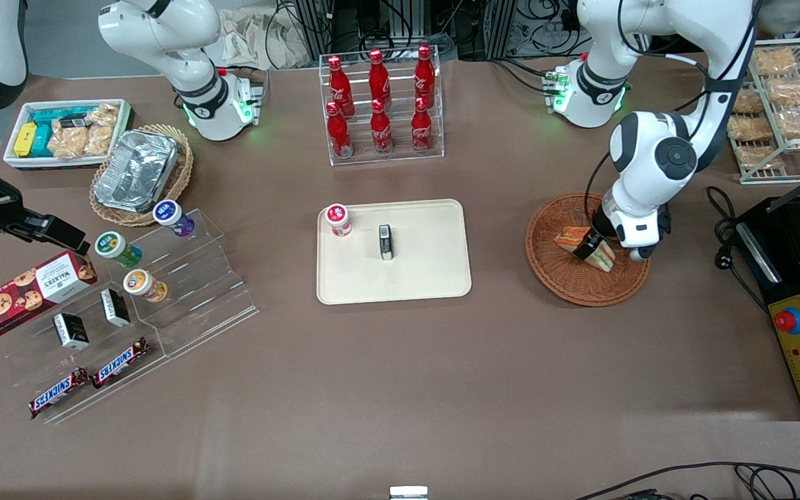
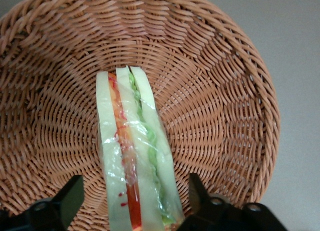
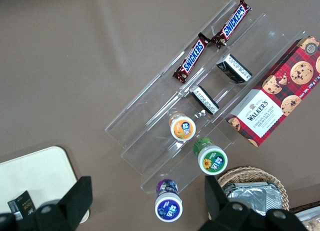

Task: Place sandwich from basket to tray
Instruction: 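Lower the left gripper and close it on the sandwich, then lift the sandwich up out of the basket with the left gripper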

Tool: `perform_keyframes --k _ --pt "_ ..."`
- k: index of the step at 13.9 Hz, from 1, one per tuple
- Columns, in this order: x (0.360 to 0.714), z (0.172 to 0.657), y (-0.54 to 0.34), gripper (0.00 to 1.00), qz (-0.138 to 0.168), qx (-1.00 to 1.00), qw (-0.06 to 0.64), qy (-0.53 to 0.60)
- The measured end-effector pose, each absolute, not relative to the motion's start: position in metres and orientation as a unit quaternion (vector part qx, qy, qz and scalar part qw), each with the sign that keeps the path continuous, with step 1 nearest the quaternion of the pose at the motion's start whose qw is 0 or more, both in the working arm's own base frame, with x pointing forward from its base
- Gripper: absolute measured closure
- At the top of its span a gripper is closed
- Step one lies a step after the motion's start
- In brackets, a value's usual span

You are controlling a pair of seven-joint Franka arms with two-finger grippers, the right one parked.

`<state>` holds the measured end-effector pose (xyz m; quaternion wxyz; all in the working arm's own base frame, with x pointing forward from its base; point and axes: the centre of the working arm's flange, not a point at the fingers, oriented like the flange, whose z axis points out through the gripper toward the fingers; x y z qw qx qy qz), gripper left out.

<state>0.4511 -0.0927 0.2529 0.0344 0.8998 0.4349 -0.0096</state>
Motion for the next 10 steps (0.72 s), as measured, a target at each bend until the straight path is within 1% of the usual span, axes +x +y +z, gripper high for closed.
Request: perform_keyframes --k 1,2,4,5,6,7,9,10 --pt "0.451 0.253 -0.093 0.24 -0.008 0.9 0.035 0.435" --pt "0.452 0.254 -0.093 0.37 -0.007 0.9 0.036 0.435" --pt "0.455 0.258 -0.094 0.57 -0.001 0.9 0.04 0.434" --pt "0.458 0.262 -0.094 0.63 0.002 0.9 0.043 0.434" --pt "0.462 0.267 -0.095 0.67 0.005 0.9 0.045 0.434" --pt "0.466 0.275 -0.096 0.68 0.004 0.9 0.046 0.433" --pt "0.481 0.301 -0.101 0.7 -0.019 0.902 0.037 0.43" --pt "0.492 0.322 -0.104 0.74 -0.031 0.903 0.033 0.427"
